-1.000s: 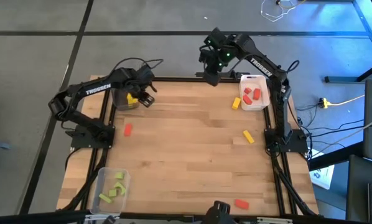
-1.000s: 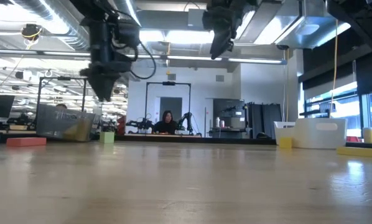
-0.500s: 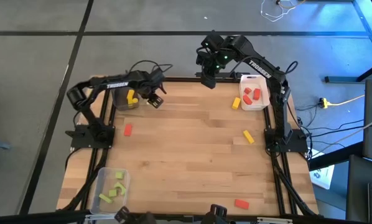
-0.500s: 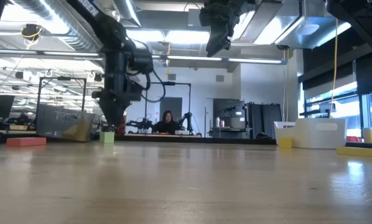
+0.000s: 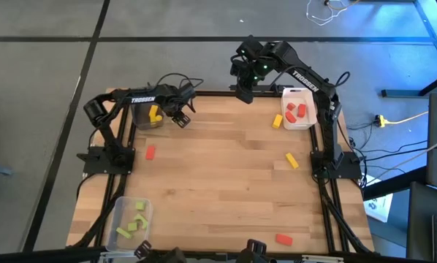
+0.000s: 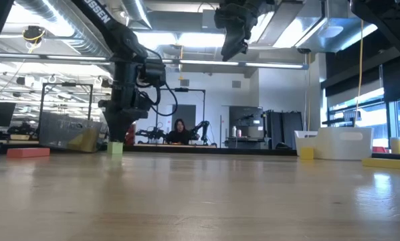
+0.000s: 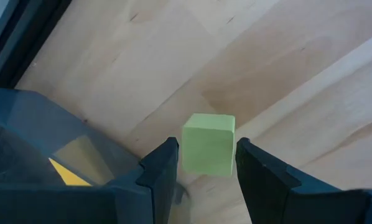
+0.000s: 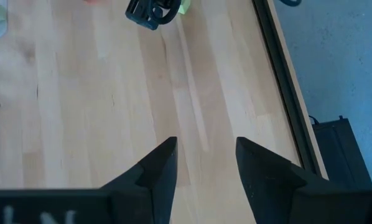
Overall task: Sort & place blocks by color
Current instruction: Put the green block into the transparent bin
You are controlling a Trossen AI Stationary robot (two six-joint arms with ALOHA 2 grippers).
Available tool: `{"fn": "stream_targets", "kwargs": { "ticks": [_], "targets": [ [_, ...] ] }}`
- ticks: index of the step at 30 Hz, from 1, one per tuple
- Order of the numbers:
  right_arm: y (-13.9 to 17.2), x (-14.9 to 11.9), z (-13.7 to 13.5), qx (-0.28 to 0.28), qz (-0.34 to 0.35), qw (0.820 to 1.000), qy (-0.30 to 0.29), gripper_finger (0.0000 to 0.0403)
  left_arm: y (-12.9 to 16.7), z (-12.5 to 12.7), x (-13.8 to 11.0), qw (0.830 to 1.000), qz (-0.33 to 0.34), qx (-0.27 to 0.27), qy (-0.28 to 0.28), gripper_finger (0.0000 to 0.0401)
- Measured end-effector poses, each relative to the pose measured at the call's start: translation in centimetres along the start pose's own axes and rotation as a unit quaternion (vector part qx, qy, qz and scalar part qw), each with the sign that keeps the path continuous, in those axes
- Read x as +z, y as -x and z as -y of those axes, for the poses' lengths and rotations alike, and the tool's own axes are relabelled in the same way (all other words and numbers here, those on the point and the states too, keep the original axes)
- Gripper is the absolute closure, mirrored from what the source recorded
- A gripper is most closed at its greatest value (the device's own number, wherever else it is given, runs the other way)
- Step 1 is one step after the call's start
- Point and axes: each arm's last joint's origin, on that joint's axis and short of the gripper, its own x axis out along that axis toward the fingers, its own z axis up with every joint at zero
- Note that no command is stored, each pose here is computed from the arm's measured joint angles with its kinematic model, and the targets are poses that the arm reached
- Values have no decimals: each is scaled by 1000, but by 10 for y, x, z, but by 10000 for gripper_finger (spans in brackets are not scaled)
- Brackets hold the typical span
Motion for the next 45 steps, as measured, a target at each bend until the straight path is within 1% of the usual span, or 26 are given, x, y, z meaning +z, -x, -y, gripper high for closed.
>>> {"fn": "stream_targets", "kwargs": {
  "ticks": [16,24,29,37,45],
  "targets": [
    [0,0,0,0,0,1000,1,240,0,0,0,1000,-1,2,4,250],
    [0,0,0,0,0,1000,2,240,-1,-4,2,1000,7,14,24,250],
    [0,0,0,0,0,1000,2,240,-1,-3,2,1000,3,-4,25,250],
    [0,0,0,0,0,1000,2,240,-2,-3,2,1000,4,2,27,250],
    [0,0,0,0,-1,1000,2,240,-20,0,2,999,-27,10,29,250]
  ]
}}
